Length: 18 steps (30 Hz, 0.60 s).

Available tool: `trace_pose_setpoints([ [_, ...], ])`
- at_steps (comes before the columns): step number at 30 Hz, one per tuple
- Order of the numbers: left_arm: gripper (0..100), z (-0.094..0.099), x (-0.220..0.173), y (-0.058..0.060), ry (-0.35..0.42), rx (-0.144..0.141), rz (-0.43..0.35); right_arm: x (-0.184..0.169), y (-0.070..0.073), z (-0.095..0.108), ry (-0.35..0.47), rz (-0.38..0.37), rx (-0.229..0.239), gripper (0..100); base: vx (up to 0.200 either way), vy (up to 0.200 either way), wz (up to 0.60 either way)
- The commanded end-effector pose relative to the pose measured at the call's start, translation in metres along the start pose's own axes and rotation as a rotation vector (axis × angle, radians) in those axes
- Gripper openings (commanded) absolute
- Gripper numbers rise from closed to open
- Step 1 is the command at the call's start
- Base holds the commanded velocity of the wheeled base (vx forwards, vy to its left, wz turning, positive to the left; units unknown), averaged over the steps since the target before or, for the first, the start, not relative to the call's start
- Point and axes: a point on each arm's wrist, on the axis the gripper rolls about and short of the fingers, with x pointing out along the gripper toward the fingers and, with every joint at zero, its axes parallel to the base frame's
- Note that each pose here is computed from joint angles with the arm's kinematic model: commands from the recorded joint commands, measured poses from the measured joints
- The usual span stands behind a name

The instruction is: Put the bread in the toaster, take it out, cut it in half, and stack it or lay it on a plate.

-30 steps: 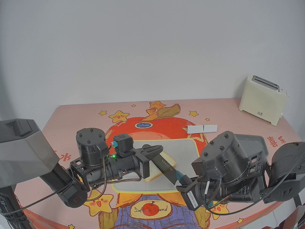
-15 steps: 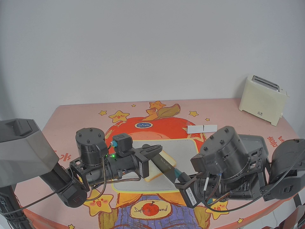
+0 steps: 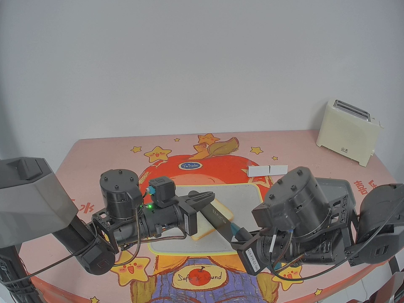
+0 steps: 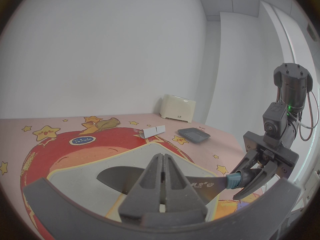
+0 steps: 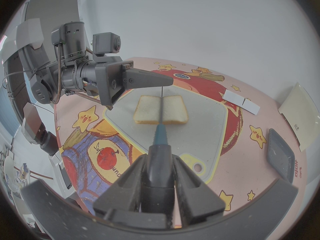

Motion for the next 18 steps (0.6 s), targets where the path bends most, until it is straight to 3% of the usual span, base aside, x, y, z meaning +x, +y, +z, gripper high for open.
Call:
trace_pose_setpoints([
  [1,0,0.000,0.000,0.000,0.000,-0.001,-0.002,0.000,0.000,-0.001,0.005,-0.001,0.000,0,0.000,0.000,0.00],
  [5,0,0.000,0.000,0.000,-0.002,0.001,0.000,0.005,0.000,-0.012,0.044,-0.006,-0.017,0,0.000,0.000,0.00],
  [18,0,0.001,0.000,-0.001,-0.007,0.004,-0.004,0.003,0.001,-0.010,0.032,-0.002,-0.013,0,0.000,0.000,0.00],
])
